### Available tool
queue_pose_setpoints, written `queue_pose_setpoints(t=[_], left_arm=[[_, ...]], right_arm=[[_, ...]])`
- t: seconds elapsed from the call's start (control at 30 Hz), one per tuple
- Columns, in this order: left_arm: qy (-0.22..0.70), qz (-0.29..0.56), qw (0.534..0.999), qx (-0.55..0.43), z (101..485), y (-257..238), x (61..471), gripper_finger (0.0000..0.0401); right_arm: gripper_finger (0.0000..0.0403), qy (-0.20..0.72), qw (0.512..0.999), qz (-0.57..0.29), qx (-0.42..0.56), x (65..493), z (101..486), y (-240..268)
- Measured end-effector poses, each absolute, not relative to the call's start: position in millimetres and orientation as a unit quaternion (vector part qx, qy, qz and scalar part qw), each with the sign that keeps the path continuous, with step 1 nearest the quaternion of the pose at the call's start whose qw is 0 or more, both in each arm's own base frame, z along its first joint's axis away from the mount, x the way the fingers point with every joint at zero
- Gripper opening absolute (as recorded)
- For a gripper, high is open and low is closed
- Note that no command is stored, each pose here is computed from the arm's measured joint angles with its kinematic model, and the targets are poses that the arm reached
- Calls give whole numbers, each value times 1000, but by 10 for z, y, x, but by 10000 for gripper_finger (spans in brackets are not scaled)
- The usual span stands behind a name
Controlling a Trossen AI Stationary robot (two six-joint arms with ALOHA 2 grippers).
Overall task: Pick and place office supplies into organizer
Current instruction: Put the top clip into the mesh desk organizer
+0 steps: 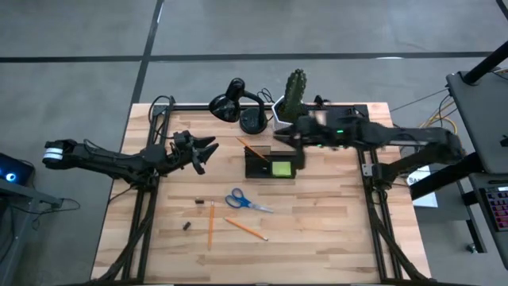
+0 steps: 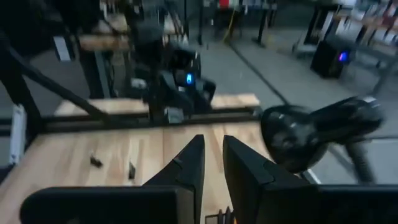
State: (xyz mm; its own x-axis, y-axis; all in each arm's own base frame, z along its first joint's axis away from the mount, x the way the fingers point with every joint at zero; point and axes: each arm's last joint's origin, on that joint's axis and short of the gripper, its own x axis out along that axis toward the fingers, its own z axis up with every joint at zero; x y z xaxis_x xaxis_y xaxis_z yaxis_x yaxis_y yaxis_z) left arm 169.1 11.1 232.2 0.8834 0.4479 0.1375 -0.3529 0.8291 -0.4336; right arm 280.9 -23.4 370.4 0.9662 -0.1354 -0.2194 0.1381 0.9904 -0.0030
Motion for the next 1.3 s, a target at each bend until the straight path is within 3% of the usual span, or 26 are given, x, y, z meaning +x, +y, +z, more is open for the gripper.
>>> queue_pose_setpoints(t=[0.2,0.57,1.03,1.3], left_arm=[[-117,211,949,-202,2322,112,1691,168],[-117,211,949,-202,2323,111,1691,168],[-119,210,949,-204,2326,111,1692,168],[-116,149,961,-200,2387,78,1715,170]], right_arm=[[49,68,993,-96,30,2174,3677,-200],[43,44,989,-87,110,1341,2964,-109],[43,-91,979,-93,160,1095,2159,-109],[43,-88,970,-106,200,1111,1996,-119]])
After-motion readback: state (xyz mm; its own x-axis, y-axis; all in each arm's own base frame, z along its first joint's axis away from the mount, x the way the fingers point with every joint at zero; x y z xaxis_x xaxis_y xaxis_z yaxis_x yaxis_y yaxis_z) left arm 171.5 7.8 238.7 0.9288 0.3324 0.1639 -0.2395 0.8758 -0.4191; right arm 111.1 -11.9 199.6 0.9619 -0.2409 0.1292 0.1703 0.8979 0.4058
